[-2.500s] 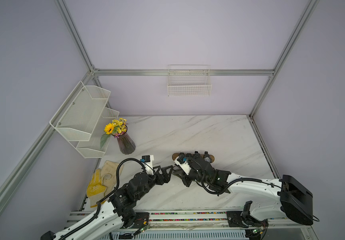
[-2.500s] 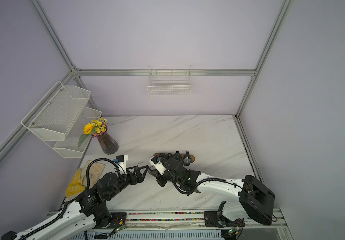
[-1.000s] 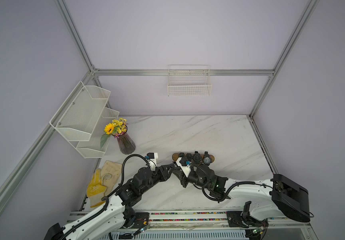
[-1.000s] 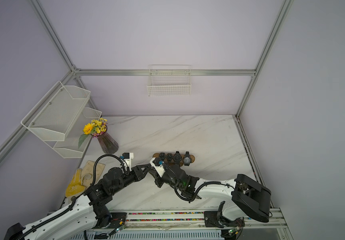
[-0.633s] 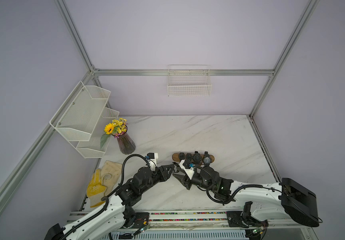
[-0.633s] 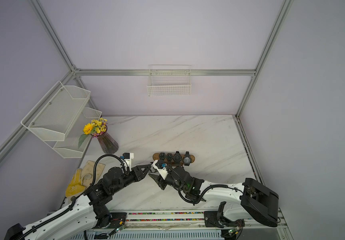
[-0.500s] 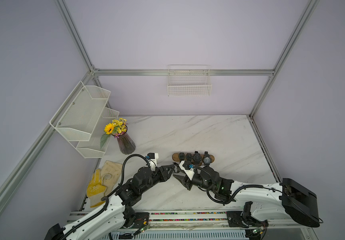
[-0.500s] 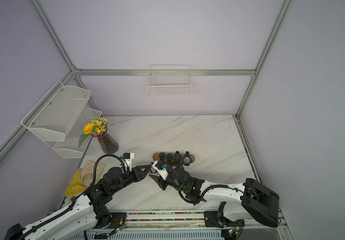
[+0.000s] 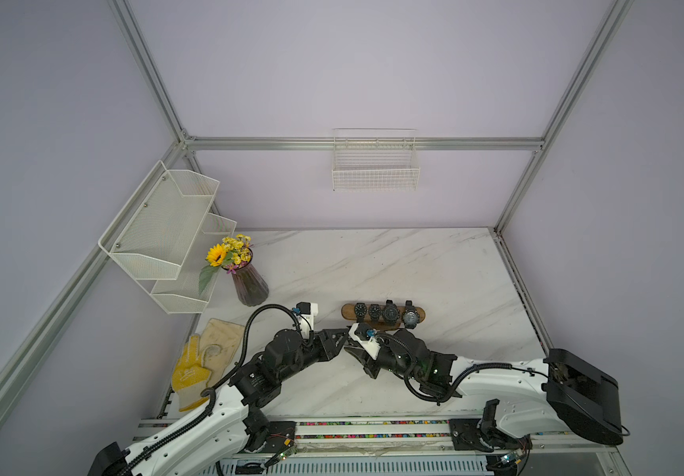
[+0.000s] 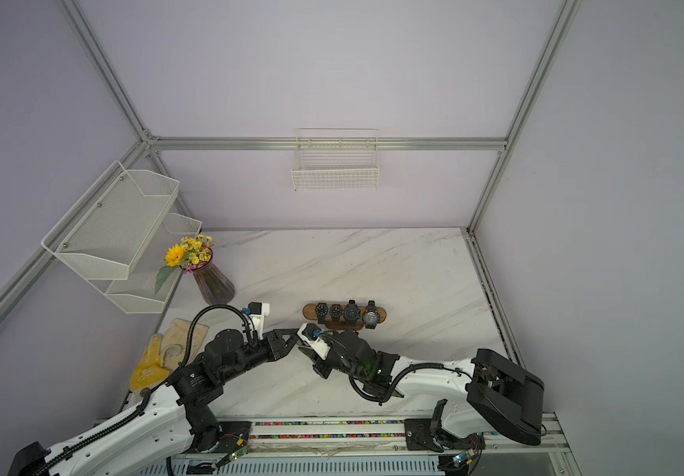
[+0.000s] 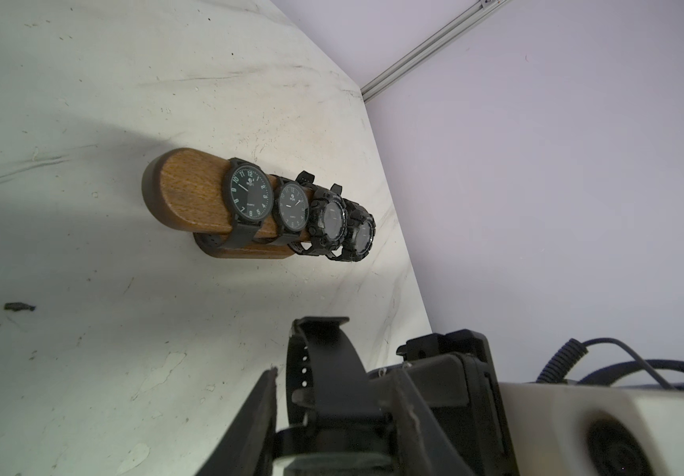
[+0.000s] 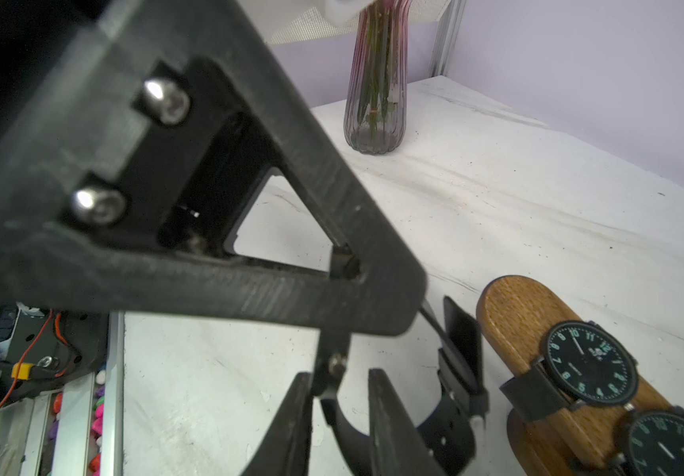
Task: Place watch on stand
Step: Pick up the watch at the center of the board, then place the watch on the stand.
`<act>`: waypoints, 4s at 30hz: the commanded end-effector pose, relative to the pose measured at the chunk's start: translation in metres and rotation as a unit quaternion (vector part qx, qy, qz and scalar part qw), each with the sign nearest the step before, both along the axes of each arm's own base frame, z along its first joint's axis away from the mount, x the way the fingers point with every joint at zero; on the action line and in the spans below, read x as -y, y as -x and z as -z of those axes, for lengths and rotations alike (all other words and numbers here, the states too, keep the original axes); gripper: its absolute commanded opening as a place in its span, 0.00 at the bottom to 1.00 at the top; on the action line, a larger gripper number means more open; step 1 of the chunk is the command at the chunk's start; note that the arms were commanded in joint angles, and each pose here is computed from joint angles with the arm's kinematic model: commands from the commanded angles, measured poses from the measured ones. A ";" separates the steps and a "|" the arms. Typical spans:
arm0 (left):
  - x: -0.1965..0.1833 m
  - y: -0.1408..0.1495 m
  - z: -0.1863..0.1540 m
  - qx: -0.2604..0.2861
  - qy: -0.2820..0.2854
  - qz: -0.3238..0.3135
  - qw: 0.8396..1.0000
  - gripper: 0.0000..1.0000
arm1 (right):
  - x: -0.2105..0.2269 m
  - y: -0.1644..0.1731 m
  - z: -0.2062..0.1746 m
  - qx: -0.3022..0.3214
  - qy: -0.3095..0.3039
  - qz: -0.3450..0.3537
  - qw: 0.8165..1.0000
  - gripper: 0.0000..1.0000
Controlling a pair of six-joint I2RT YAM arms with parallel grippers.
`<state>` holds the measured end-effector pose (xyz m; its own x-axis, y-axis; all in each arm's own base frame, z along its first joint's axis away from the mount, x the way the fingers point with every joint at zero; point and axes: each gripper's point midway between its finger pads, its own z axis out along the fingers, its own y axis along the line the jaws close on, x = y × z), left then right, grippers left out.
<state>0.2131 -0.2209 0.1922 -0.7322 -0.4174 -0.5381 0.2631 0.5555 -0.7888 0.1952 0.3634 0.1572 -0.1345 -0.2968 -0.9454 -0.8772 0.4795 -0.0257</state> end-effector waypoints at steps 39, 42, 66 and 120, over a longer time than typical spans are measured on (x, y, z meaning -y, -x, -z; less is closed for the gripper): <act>-0.024 -0.134 0.038 -0.103 -0.324 -0.031 0.940 0.12 | 0.201 -0.092 -0.033 -0.171 -0.123 0.399 0.892 0.70; -0.015 -0.141 0.041 -0.108 -0.321 -0.019 0.941 0.12 | 0.208 -0.096 -0.024 -0.189 -0.124 0.415 0.881 0.71; 0.022 -0.125 0.040 -0.142 -0.267 0.047 0.952 0.11 | 0.220 -0.100 -0.014 -0.203 -0.120 0.432 0.871 0.73; 0.042 -0.101 0.044 -0.160 -0.265 0.066 0.949 0.48 | 0.221 -0.101 -0.011 -0.198 -0.109 0.431 0.874 0.76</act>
